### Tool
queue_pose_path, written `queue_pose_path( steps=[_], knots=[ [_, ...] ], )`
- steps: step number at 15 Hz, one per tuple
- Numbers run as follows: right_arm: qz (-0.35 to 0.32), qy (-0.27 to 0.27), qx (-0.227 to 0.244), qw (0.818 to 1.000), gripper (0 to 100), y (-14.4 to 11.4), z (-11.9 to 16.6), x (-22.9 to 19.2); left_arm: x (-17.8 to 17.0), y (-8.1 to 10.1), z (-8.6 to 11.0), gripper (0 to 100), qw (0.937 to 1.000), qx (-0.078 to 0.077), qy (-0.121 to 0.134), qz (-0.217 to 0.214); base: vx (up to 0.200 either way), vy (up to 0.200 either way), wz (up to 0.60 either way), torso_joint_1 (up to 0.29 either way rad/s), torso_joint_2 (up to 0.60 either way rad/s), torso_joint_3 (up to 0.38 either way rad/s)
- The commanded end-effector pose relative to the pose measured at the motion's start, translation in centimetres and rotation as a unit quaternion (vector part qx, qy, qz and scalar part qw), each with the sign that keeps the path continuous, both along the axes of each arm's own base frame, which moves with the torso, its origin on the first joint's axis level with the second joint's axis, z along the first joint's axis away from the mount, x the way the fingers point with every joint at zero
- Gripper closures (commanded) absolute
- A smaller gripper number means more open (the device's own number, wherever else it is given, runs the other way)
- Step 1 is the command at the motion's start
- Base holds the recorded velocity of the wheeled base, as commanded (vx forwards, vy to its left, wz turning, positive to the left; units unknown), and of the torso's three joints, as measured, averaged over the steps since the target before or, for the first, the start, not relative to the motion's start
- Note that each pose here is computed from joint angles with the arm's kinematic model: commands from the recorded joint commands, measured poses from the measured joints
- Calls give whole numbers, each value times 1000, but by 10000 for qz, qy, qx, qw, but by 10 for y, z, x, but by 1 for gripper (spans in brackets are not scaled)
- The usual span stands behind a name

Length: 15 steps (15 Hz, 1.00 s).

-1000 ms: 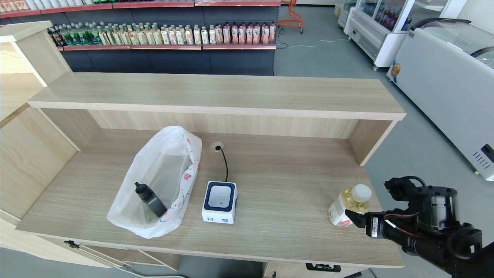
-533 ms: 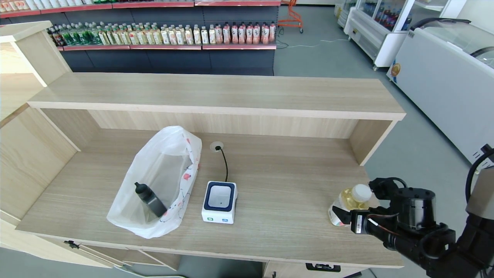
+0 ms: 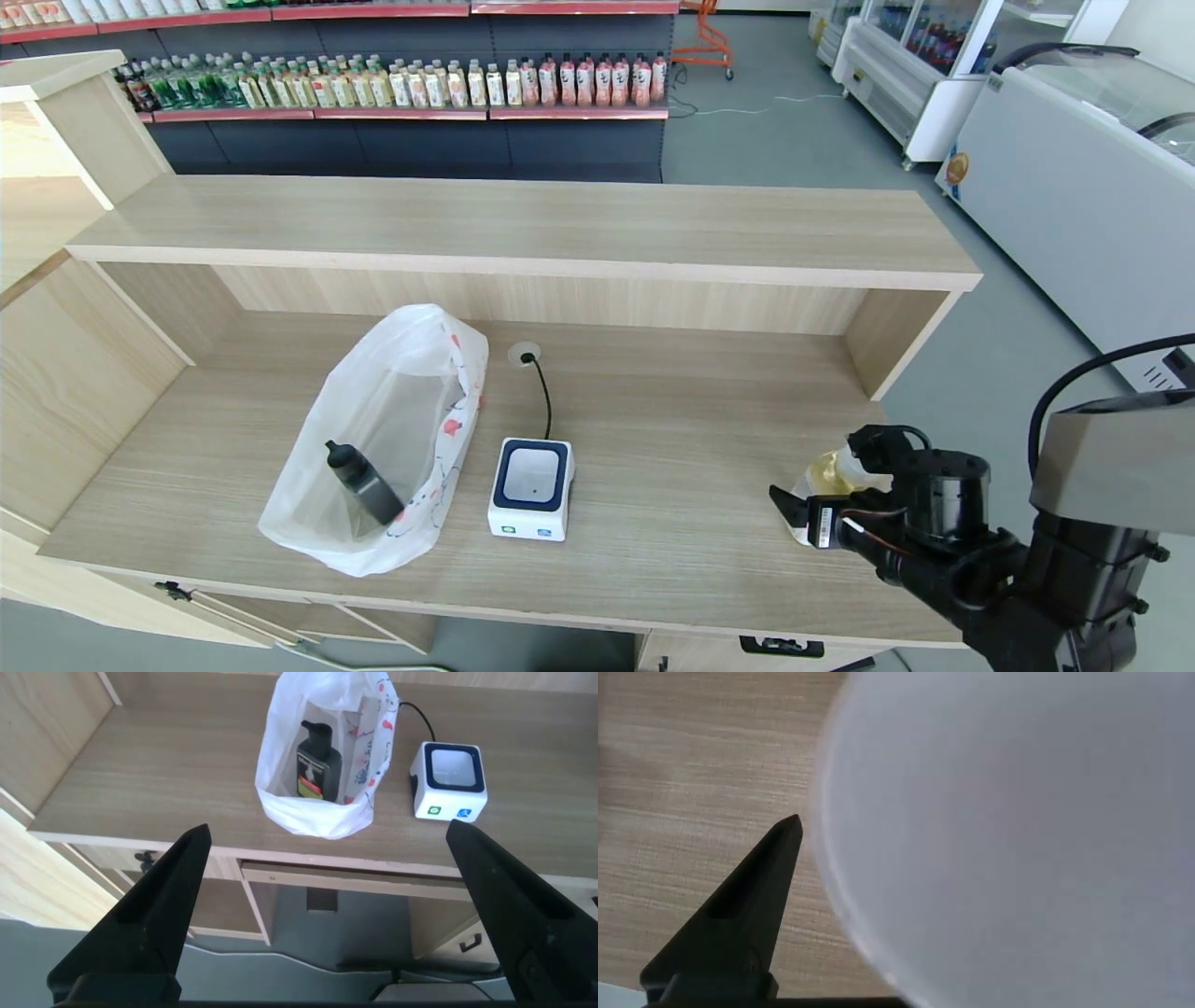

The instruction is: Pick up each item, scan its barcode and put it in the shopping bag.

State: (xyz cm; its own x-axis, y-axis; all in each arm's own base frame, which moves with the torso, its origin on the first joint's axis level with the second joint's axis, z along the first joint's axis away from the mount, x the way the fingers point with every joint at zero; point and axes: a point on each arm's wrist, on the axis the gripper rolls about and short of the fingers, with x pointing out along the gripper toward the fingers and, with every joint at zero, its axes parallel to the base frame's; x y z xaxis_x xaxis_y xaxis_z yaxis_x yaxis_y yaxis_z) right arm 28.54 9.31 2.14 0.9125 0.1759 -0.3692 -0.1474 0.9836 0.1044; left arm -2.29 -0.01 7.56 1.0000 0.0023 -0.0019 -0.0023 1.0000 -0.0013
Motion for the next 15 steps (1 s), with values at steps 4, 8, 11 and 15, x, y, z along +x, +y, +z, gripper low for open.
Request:
queue_pose_path(
  steps=[4, 8, 11, 15],
  knots=[
    [87, -152, 37, 9998, 0, 12, -9, 17, 0, 0, 0, 0, 10000, -1, -2, 4, 0, 0, 0, 0, 0, 0],
    [177, -428, -64, 9989, 0, 13, -10, 22, 0, 0, 0, 0, 10000, -1, -2, 4, 0, 0, 0, 0, 0, 0],
    [240, -528, -178, 9982, 100, 13, -12, 24, 0, 0, 0, 0, 10000, -1, -2, 4, 0, 0, 0, 0, 0, 0],
    [364, -563, -463, 9967, 100, 12, -15, 25, 0, 0, 0, 0, 10000, -1, -2, 4, 0, 0, 0, 0, 0, 0]
  ],
)
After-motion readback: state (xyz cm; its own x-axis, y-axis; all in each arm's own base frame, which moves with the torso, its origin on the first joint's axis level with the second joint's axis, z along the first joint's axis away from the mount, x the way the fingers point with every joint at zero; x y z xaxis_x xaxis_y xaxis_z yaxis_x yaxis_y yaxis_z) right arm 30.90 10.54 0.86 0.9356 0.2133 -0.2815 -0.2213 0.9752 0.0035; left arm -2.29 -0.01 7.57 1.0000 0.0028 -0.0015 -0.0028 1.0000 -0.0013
